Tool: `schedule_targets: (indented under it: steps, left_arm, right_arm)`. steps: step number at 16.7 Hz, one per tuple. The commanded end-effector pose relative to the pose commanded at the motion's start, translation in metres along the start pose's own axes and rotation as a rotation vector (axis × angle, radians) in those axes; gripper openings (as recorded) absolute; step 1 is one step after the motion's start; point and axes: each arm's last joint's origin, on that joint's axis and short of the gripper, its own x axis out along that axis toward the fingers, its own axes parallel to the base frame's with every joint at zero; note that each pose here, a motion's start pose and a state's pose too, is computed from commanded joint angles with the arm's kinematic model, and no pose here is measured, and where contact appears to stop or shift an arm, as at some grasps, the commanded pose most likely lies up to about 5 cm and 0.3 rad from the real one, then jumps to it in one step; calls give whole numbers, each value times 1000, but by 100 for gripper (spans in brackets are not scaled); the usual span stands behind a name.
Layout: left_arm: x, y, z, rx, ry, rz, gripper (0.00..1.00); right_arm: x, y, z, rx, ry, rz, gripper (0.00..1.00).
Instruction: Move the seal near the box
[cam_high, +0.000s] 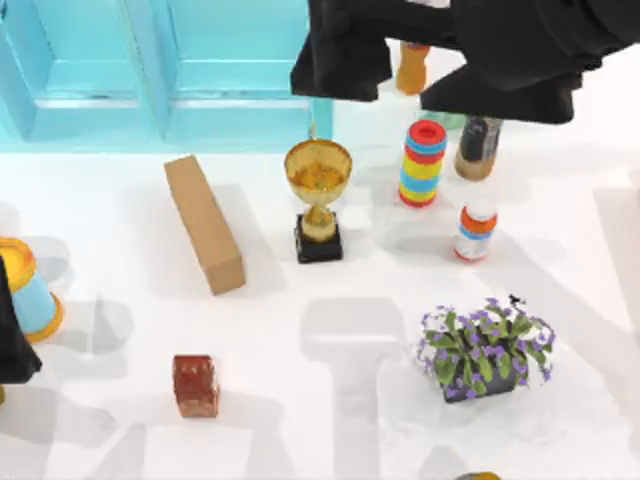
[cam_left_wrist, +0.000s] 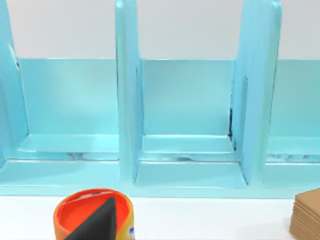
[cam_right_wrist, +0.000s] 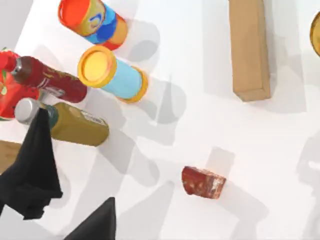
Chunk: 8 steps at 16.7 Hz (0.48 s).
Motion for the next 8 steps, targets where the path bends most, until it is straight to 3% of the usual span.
schedule_targets:
  steps: [3, 8]
  left_arm:
    - [0, 0, 0, 0, 0, 0, 100]
    - [0, 0, 0, 0, 0, 0, 100]
  right_arm:
    - [49, 43, 8, 46, 155, -52, 100]
    - [132, 88, -9, 112, 328, -202, 100]
